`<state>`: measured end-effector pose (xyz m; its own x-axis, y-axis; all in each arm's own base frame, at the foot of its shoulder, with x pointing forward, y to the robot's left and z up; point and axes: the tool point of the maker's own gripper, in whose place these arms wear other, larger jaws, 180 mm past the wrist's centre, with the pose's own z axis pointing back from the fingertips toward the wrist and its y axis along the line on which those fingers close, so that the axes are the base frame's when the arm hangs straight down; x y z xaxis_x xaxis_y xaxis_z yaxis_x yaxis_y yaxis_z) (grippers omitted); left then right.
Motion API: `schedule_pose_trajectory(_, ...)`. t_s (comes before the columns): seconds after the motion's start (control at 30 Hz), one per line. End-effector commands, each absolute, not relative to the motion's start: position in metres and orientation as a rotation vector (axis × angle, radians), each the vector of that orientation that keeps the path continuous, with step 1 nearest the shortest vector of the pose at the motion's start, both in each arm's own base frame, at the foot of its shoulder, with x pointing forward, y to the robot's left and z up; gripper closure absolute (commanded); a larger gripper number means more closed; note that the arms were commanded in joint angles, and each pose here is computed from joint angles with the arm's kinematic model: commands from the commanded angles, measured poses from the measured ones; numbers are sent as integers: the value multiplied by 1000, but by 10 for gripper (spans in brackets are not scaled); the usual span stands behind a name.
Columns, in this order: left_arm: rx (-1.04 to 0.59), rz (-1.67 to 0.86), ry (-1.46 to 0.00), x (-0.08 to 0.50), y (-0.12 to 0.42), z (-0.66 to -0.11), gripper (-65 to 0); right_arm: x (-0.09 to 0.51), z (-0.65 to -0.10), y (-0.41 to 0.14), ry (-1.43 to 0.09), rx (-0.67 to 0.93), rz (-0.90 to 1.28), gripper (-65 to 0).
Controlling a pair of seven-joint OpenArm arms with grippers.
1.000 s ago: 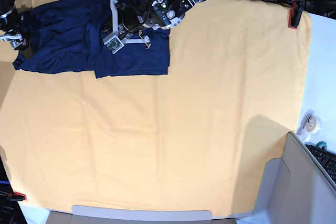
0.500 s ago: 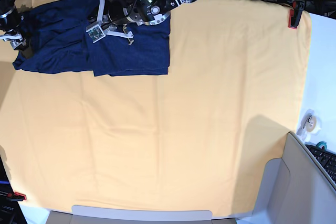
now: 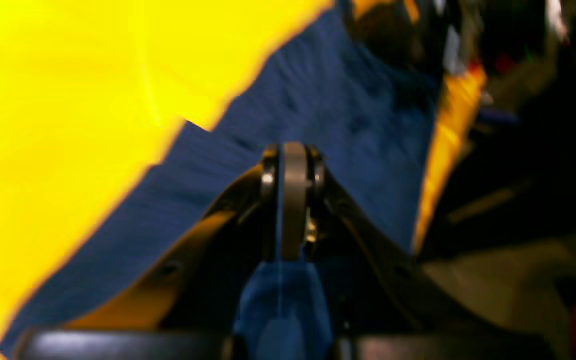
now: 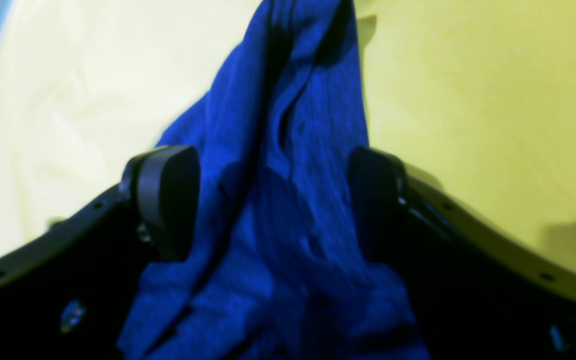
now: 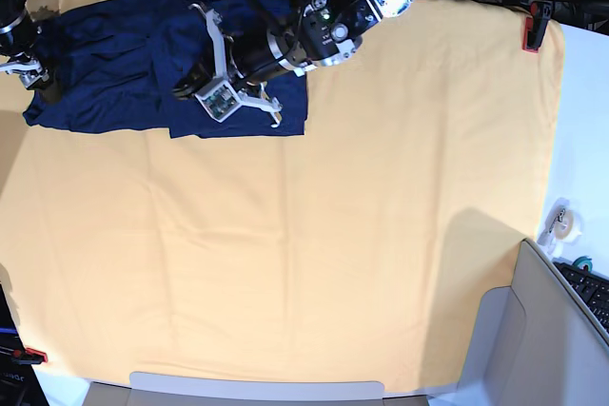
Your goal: Fold the T-shirt properly
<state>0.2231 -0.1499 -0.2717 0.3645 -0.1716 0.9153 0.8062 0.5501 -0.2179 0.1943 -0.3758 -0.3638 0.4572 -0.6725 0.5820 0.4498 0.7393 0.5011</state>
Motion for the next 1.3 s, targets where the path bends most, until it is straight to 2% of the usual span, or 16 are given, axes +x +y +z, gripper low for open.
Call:
schedule_pose_trajectory(0.0,-760,-695,-1038,227,-144,-263,-1,190,-342,-402,-895,216,-694,-459)
schedule_pose_trajectory(0.07,-731,-663,-1056,236,-129,-262,-7,190,-324,-417,-927,174,-676,-459)
schedule_pose_trajectory(0.17,-695,-608,-1075,244,-107,-260,-59,194,-305,-433,-942,129,-625,-460)
schedule_pose_trajectory(0.33,-643,-523,-1079,250,-77,-267,-137,200,-290,-427,-886,111,-362,-462)
schedule_pose_trajectory(0.47,-610,-475,-1074,256,-62,-272,-137,204,-293,-420,-851,121,-259,-462)
schedule_pose_trajectory(0.77,-598,-464,-1066,257,-58,-275,-138,178,-363,-424,-690,211,-378,-459)
schedule_pose_trajectory(1.27,-596,-464,-1062,257,-58,-276,-138,197,-398,-340,-628,362,-268,-459)
